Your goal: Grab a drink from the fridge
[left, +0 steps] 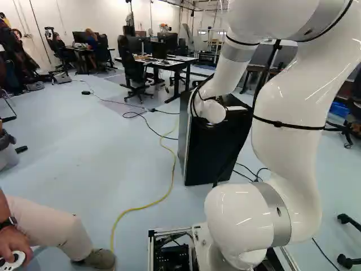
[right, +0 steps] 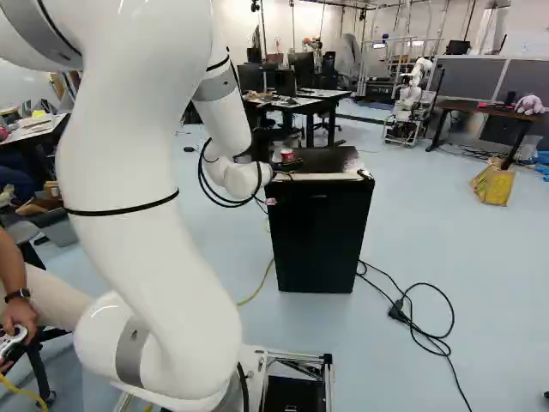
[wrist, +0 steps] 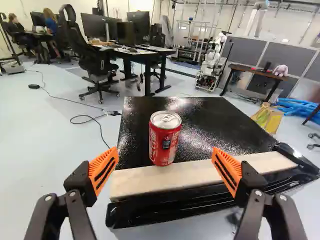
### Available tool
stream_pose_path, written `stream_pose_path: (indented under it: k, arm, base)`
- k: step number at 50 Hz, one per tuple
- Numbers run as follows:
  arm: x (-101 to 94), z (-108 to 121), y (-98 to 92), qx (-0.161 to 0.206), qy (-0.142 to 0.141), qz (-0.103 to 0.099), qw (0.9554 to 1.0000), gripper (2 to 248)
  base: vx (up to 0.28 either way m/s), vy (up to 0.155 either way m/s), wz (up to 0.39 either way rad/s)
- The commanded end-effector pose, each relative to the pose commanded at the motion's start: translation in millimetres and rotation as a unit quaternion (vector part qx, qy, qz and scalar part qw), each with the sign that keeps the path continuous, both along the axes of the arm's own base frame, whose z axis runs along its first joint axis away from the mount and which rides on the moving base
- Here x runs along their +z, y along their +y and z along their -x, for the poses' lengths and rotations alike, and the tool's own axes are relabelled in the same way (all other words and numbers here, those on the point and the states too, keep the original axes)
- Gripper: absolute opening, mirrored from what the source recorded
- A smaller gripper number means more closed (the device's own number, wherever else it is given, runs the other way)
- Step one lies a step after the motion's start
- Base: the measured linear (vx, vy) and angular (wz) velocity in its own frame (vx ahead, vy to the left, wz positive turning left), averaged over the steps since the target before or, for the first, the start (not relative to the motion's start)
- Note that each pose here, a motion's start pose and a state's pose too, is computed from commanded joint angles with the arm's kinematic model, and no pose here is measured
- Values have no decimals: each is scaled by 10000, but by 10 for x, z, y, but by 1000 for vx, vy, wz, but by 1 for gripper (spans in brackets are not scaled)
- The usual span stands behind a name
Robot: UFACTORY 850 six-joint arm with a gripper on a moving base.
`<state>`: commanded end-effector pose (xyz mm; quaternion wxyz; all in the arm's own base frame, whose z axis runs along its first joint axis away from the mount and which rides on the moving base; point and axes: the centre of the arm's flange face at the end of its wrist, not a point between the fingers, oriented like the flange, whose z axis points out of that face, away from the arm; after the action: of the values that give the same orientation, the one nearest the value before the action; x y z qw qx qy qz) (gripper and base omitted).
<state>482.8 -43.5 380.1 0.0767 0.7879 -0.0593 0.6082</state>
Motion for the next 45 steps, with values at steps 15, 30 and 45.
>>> stream_pose_path:
  k: [15,30,45]
  arm:
    - [0,0,0,-111,-86,-425,9990,247]
    - [-2,-28,0,-114,-95,-442,9989,247]
    - [-12,-149,-2,-107,-120,-441,9989,247]
  base:
    - [0,0,0]
    - [0,0,0]
    - [0,0,0]
